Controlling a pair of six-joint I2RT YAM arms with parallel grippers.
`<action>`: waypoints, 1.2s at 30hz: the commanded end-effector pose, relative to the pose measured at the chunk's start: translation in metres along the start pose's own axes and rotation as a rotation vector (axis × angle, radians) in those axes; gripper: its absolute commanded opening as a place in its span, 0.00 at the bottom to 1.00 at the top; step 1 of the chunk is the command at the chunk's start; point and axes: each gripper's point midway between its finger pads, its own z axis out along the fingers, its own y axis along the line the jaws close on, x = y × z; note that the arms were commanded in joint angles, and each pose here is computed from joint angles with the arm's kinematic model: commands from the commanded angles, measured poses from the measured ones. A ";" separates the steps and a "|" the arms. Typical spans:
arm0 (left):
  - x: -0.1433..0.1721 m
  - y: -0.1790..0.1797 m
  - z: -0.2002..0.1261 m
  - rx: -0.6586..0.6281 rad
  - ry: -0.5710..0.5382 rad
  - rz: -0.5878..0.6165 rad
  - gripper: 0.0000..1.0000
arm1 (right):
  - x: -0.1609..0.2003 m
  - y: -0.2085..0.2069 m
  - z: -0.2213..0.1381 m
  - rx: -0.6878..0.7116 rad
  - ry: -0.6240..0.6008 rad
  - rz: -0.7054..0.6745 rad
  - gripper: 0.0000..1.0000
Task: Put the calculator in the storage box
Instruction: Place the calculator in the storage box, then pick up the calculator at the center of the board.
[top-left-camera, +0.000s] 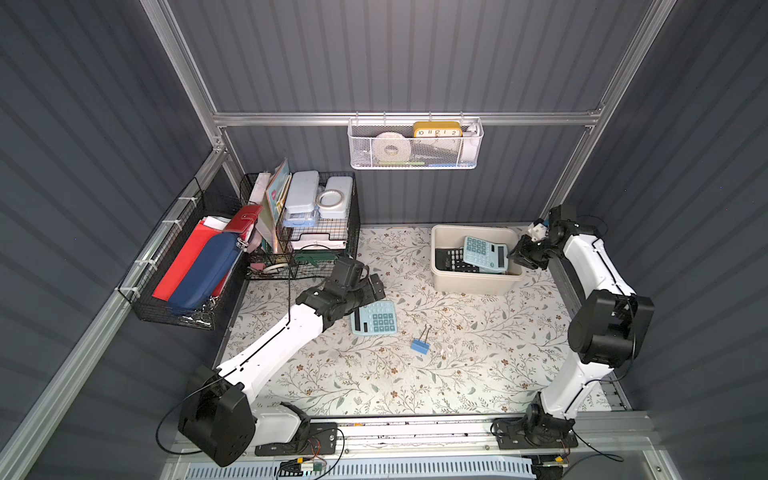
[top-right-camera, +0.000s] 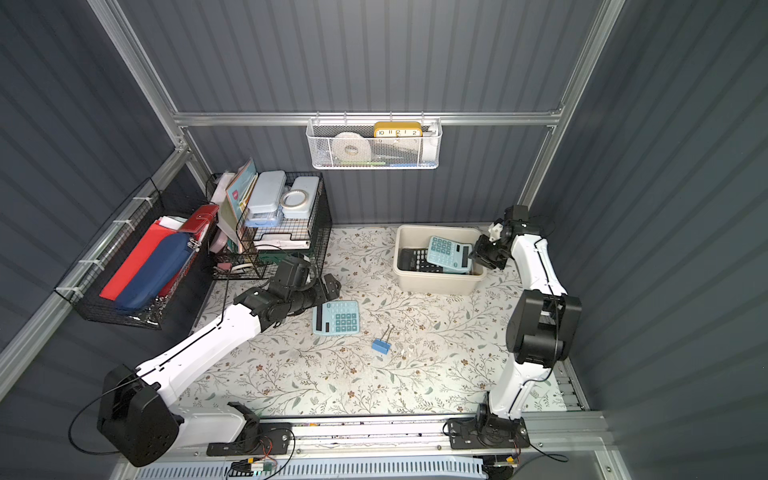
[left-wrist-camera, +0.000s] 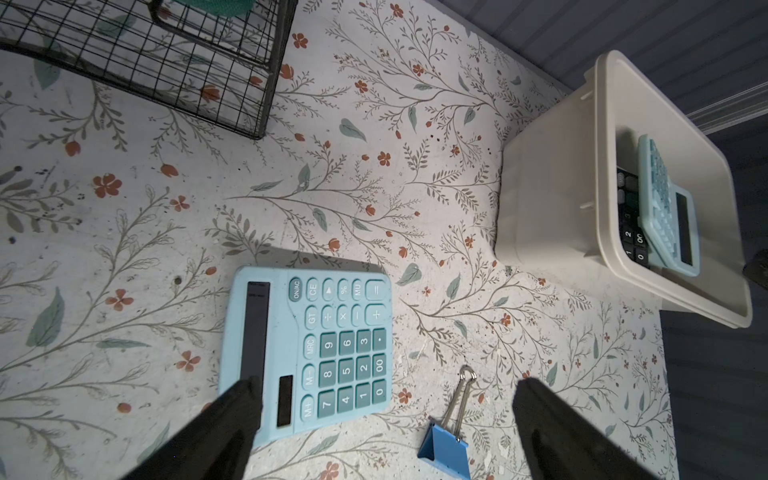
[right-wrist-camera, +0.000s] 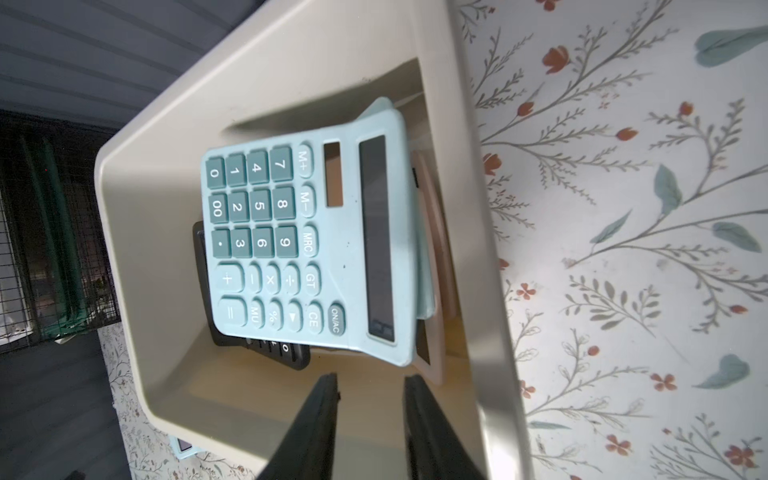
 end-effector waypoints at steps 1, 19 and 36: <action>0.006 0.012 -0.004 -0.033 0.008 -0.016 0.99 | -0.011 0.006 -0.028 0.024 -0.077 -0.018 0.33; 0.043 0.085 0.009 -0.057 0.132 -0.207 0.99 | 0.060 0.069 -0.052 -0.100 -0.118 -0.162 0.80; 0.066 0.107 0.045 0.171 0.208 -0.304 0.66 | 0.166 0.122 -0.037 -0.328 -0.091 -0.316 0.99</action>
